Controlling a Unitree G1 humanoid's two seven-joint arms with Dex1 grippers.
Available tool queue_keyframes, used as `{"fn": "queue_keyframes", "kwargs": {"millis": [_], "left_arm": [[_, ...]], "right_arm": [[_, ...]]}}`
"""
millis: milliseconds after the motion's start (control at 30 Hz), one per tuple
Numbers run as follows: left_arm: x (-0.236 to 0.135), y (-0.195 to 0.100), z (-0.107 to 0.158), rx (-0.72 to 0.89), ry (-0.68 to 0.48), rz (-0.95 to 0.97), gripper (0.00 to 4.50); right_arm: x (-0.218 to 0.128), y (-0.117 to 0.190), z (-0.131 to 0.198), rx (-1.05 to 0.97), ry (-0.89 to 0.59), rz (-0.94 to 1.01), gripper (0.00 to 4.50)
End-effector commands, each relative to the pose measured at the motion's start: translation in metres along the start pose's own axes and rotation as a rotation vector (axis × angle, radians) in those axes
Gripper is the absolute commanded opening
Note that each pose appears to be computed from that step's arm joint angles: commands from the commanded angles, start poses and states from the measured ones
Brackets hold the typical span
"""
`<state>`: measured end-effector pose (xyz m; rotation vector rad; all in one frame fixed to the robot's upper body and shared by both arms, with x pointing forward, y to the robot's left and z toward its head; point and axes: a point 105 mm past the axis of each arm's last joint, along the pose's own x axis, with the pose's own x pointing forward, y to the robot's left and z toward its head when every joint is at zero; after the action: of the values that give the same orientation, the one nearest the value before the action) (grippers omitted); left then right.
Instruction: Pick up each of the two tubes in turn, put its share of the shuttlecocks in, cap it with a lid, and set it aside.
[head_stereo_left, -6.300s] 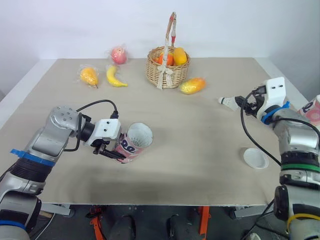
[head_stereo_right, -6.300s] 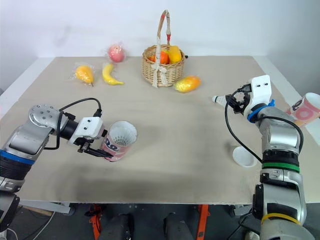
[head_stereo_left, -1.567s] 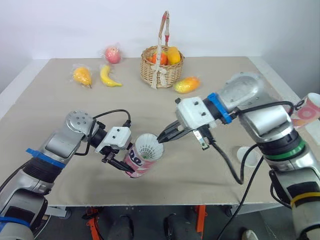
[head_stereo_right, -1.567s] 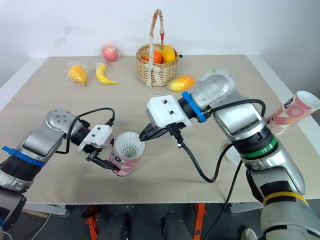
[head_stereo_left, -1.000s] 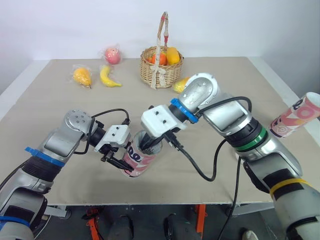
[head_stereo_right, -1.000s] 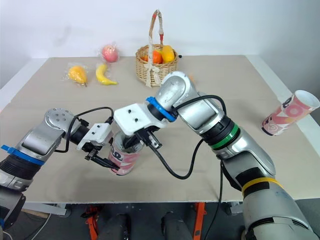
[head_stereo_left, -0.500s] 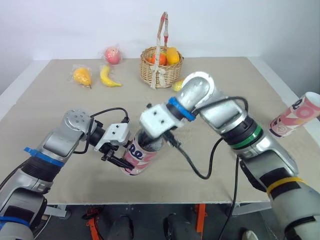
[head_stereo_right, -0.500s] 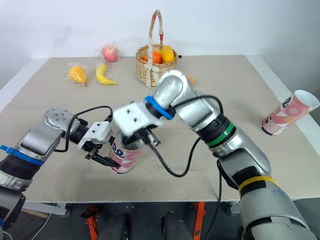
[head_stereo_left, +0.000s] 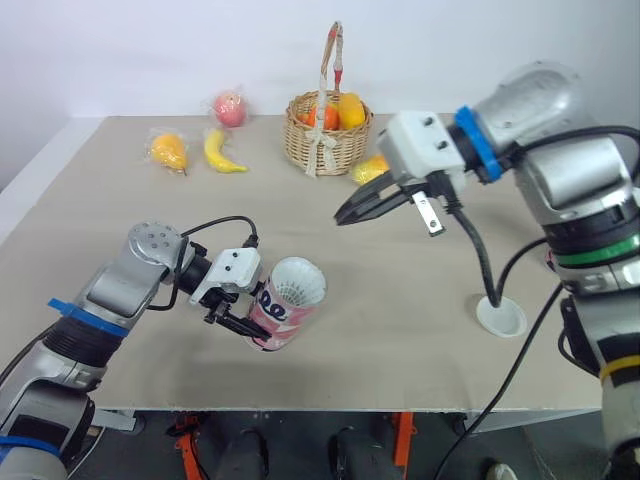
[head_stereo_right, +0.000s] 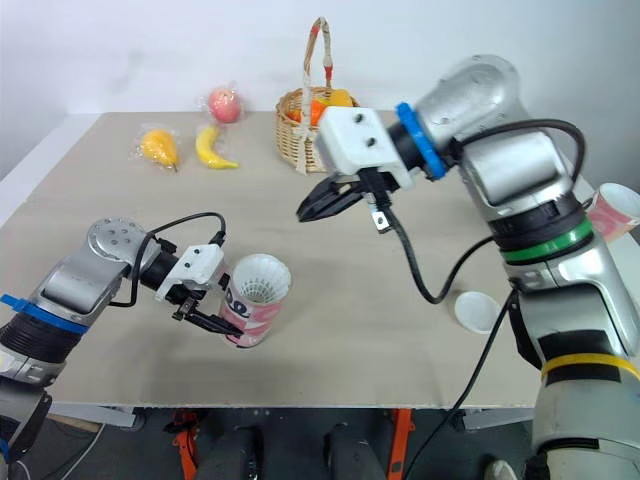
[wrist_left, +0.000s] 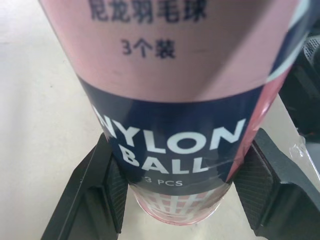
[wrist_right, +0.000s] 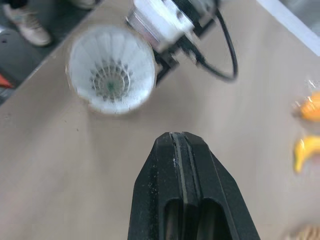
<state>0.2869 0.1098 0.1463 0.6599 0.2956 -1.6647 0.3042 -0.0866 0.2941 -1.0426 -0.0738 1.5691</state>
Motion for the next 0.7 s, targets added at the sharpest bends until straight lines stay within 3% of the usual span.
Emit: {"fn": "queue_keyframes", "kwargs": {"millis": [33, 167, 300, 500, 600, 700], "left_arm": [[0.008, 0.006, 0.022, 0.055, -0.154, 0.078, 2.67], [0.024, 0.01, 0.028, 0.071, -0.26, 0.152, 2.67], [0.036, 0.02, 0.025, 0.071, -0.33, 0.24, 2.67], [0.052, 0.025, 0.016, 0.012, -0.39, 0.25, 2.67], [0.062, 0.021, 0.018, -0.04, -0.434, 0.194, 2.67], [0.071, 0.016, 0.013, -0.073, -0.428, 0.157, 2.67]], "right_arm": [[-0.023, 0.013, -0.008, 0.057, 0.0, -0.157, 0.09], [-0.048, 0.04, -0.058, 0.286, 0.09, -0.337, 0.09], [-0.07, 0.068, -0.105, 0.407, 0.27, -0.441, 0.09], [-0.104, 0.087, -0.14, 0.493, 0.439, -0.482, 0.09], [-0.115, 0.099, -0.152, 0.532, 0.492, -0.447, 0.99], [-0.121, 0.114, -0.165, 0.575, 0.541, -0.4, 2.41]]}}
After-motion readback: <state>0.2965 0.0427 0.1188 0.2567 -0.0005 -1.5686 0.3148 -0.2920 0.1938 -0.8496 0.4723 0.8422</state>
